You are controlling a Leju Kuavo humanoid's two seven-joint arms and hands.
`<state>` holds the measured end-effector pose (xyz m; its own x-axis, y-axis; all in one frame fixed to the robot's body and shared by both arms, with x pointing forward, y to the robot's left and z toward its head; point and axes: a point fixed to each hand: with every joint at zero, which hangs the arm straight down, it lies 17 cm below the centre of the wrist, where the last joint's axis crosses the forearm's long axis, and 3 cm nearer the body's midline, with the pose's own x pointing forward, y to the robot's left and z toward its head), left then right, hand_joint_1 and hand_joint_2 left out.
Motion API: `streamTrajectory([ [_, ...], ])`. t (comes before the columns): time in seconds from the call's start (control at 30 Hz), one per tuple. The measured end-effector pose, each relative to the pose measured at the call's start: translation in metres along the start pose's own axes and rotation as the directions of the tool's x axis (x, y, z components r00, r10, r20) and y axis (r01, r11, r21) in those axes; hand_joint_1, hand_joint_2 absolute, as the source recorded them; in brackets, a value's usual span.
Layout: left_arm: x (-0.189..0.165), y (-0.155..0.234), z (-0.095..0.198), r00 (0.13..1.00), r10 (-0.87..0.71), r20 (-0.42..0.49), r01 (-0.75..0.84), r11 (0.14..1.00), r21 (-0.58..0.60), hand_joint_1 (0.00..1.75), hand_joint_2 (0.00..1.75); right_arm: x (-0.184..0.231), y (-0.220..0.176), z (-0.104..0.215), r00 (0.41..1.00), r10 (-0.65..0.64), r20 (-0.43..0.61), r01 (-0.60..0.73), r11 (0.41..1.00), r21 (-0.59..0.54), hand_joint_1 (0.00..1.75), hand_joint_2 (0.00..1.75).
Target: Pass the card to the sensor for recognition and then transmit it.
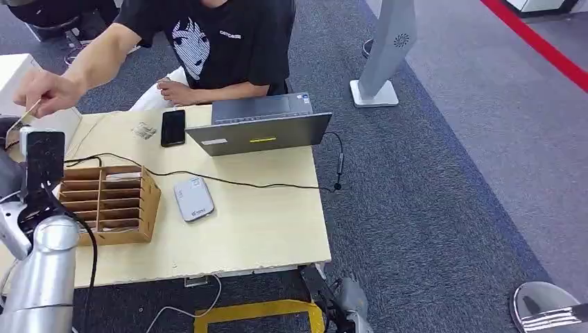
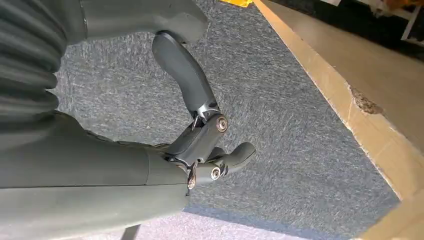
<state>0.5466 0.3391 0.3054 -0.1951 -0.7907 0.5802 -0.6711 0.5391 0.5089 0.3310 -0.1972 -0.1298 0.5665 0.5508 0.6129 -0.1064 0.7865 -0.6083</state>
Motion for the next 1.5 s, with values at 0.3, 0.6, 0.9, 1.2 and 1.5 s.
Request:
streamTrajectory([
  [0.3,-0.005,0.001,-0.002,1.000,0.014,-0.025,-0.014,1.000,0.007,1.75,1.75,0.001,0.001,0.000,1.000,0.004,-0.005,-0.004,1.000,0.001,0.00,1.75],
  [0.6,-0.004,-0.005,0.001,1.000,0.013,-0.021,-0.014,1.000,-0.008,1.75,1.75,0.000,0.000,-0.002,1.000,0.004,-0.009,-0.004,1.000,-0.002,0.00,1.75],
  [0.9,-0.002,-0.007,0.002,1.000,0.015,-0.026,-0.016,1.000,-0.011,1.75,1.75,0.003,0.001,-0.002,1.000,0.001,-0.011,-0.001,1.000,-0.001,0.00,1.75],
  [1.2,-0.002,-0.007,0.002,1.000,0.017,-0.026,-0.017,1.000,-0.011,1.75,1.75,0.003,0.001,-0.002,1.000,0.001,-0.010,-0.001,1.000,-0.001,0.00,1.75],
  [1.5,0.129,-0.092,0.099,0.959,0.123,0.256,-0.021,0.929,-0.370,1.75,1.75,0.001,0.011,0.005,0.998,0.040,-0.049,-0.038,0.998,0.050,0.00,1.75],
])
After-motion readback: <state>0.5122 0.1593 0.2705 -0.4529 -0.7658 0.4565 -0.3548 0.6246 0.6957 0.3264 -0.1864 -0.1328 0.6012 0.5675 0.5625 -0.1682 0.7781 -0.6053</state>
